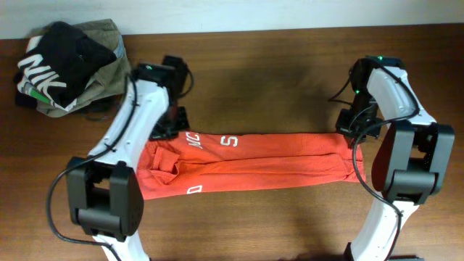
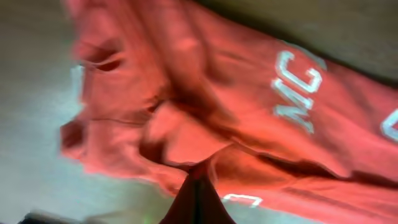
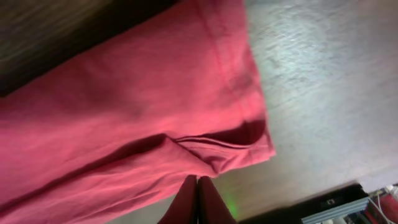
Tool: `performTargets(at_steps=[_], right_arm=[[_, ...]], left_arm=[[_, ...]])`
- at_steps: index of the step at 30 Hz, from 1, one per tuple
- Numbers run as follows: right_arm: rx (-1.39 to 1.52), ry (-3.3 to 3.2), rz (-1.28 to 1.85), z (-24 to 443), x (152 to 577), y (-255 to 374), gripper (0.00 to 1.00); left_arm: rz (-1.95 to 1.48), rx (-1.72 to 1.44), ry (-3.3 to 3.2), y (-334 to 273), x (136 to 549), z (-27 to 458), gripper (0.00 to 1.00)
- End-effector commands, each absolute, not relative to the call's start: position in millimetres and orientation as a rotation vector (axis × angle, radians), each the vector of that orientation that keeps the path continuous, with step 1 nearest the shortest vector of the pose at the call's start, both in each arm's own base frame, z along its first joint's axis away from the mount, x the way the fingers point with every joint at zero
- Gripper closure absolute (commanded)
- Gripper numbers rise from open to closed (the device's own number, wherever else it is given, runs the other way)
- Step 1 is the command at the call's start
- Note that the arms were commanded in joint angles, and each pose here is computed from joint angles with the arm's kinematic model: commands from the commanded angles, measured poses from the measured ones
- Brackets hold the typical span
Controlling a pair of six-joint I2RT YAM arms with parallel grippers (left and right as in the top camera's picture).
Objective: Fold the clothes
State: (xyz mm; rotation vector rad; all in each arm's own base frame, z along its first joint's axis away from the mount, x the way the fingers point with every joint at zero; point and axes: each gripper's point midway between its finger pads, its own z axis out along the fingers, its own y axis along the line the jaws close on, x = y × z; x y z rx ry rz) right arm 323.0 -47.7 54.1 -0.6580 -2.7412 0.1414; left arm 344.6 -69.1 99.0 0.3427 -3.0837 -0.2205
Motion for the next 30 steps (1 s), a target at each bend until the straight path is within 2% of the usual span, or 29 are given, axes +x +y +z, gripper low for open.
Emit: performTargets(at_steps=[1, 8, 13, 16, 18, 26, 30], right_arm=[[-0.614, -2.758, 0.137, 48, 317, -32, 0.96], [-0.617, -2.776, 0.11, -3, 304, -26, 0.96], [-0.62, -2.788, 0.109, -9, 304, -26, 0.95], [-0.619, -2.8, 0.122, -10, 307, -28, 0.71], [-0.62, -2.806, 0.12, -11, 308, -28, 0.64], [-0.632, -2.863, 0.102, -14, 322, -28, 0.75], [-0.654, -2.932, 0.021, 4, 347, -22, 0.79]], left_arm=[[-0.156, 0.318, -3.015, -74, 324, 65, 0.99], [-0.086, 0.449, -2.954, -40, 310, 12, 0.99], [-0.03, 0.545, -2.937, -16, 304, -9, 0.99], [-0.006, 0.642, -2.922, 5, 299, -21, 0.99], [-0.003, 0.722, -2.887, 23, 290, -27, 0.99], [-0.081, 1.02, -2.794, 99, 273, -26, 0.99], [-0.115, 1.031, -2.804, 119, 288, 2, 0.99]])
